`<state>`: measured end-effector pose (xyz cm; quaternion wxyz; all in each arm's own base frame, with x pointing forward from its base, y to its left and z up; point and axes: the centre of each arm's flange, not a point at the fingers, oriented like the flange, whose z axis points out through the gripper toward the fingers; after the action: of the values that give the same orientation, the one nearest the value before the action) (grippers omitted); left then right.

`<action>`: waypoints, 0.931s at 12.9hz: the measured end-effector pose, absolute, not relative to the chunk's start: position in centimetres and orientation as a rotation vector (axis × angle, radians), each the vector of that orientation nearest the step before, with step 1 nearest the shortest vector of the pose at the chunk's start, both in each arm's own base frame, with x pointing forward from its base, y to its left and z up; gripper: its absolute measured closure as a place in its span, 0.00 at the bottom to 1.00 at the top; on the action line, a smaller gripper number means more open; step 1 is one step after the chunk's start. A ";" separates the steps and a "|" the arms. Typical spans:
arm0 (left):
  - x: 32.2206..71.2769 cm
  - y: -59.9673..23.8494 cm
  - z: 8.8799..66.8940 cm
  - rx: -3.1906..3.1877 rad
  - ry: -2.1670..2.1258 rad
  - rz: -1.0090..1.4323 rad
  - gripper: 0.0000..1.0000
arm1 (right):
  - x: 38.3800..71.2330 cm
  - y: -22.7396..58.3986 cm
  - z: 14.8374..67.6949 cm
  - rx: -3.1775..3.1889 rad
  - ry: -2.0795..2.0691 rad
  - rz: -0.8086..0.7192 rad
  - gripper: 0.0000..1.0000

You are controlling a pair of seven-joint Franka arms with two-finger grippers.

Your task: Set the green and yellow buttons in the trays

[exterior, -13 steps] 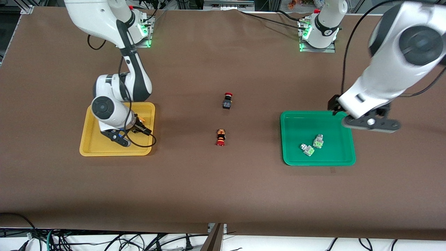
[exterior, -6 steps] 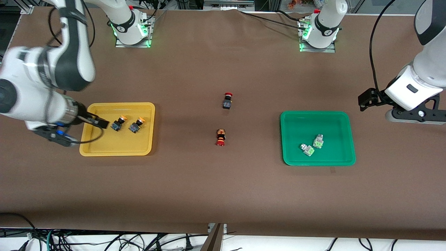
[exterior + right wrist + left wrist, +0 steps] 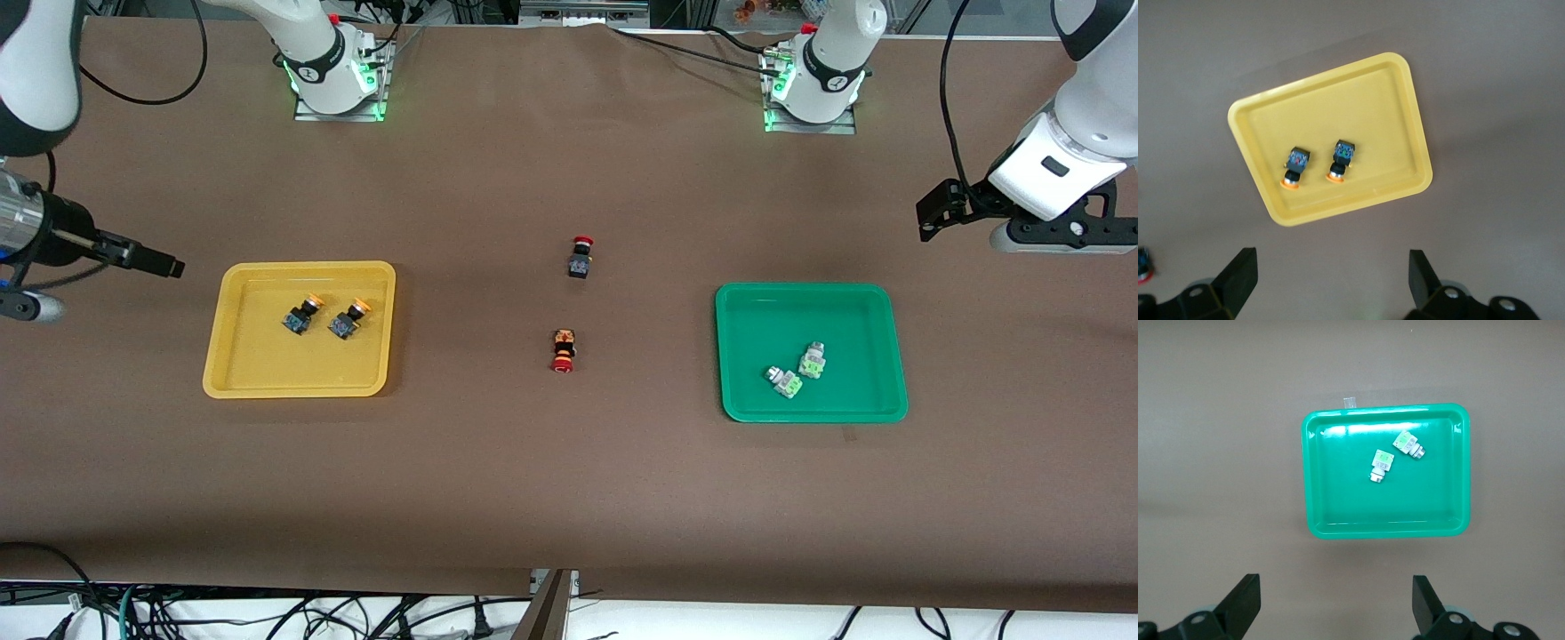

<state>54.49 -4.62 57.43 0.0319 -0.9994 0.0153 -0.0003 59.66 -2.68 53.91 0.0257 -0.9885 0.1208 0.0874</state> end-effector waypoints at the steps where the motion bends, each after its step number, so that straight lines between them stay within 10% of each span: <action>1: 54.5 -4.8 57.4 -3.077 0.052 -0.001 0.00 | 59.2 -3.5 54.2 -3.043 0.320 0.289 0.00; 12: 54.5 -4.9 57.8 -3.078 0.055 -0.010 0.00 | 56.3 0.5 54.6 -3.094 -0.057 0.361 0.00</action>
<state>54.51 -4.94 57.80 0.0316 -0.9993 0.0179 -0.0032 56.27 0.52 54.58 0.0131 -0.9930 -0.0183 0.1159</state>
